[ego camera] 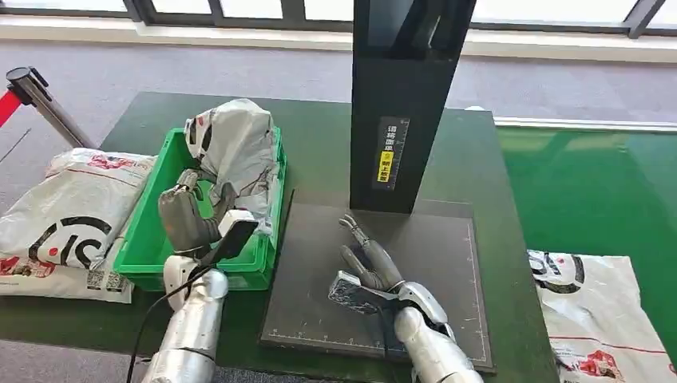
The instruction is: Moved the parcel from conveyor to table for the left to box.
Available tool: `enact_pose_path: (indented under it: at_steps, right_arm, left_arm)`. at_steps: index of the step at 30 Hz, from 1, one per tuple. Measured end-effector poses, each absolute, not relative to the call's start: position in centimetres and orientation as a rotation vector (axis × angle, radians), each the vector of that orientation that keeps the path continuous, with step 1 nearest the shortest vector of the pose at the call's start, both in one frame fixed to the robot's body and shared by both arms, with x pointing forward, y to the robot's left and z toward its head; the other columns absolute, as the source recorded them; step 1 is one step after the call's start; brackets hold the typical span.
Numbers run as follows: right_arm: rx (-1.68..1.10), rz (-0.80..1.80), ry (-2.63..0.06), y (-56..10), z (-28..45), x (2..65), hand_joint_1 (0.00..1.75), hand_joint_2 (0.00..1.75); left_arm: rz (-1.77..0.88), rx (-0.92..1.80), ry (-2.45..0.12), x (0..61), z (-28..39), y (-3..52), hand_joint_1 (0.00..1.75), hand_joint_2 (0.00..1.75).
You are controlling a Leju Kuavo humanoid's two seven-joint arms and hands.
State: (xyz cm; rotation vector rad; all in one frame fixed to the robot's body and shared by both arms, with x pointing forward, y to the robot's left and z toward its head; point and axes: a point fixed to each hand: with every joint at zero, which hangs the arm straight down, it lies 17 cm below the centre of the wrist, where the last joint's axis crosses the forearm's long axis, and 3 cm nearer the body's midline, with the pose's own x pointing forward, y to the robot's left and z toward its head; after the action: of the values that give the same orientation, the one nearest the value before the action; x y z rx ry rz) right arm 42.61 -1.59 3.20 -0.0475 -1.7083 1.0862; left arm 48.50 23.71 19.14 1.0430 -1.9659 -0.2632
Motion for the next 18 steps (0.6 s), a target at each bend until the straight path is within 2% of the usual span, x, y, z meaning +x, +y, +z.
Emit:
enact_pose_path:
  at_steps: [1,2,3,10,18]
  right_arm:
    - [-0.049,1.085,-1.708,-1.6,3.2,42.7,0.0,0.0]
    - [-0.051,1.085,-1.708,-1.6,3.2,42.7,0.0,0.0]
    - [-0.053,1.083,-1.708,-1.7,3.1,42.7,0.0,0.0]
    - [-0.062,1.073,-1.701,-1.9,2.9,42.7,0.0,0.0]
    - [-0.09,1.042,-1.699,-2.7,3.0,42.9,0.0,0.0]
  left_arm:
    - [-0.253,1.07,-1.961,48.3,19.4,24.5,0.0,1.75]
    - [-0.242,1.094,-1.951,48.0,19.6,25.3,0.0,1.75]
    - [-0.228,1.115,-1.938,47.9,19.8,26.1,0.0,0.0]
    - [-0.169,1.207,-1.794,47.1,17.9,31.1,0.0,0.0]
    - [-0.193,1.22,-1.735,47.5,15.6,32.6,0.0,0.0]
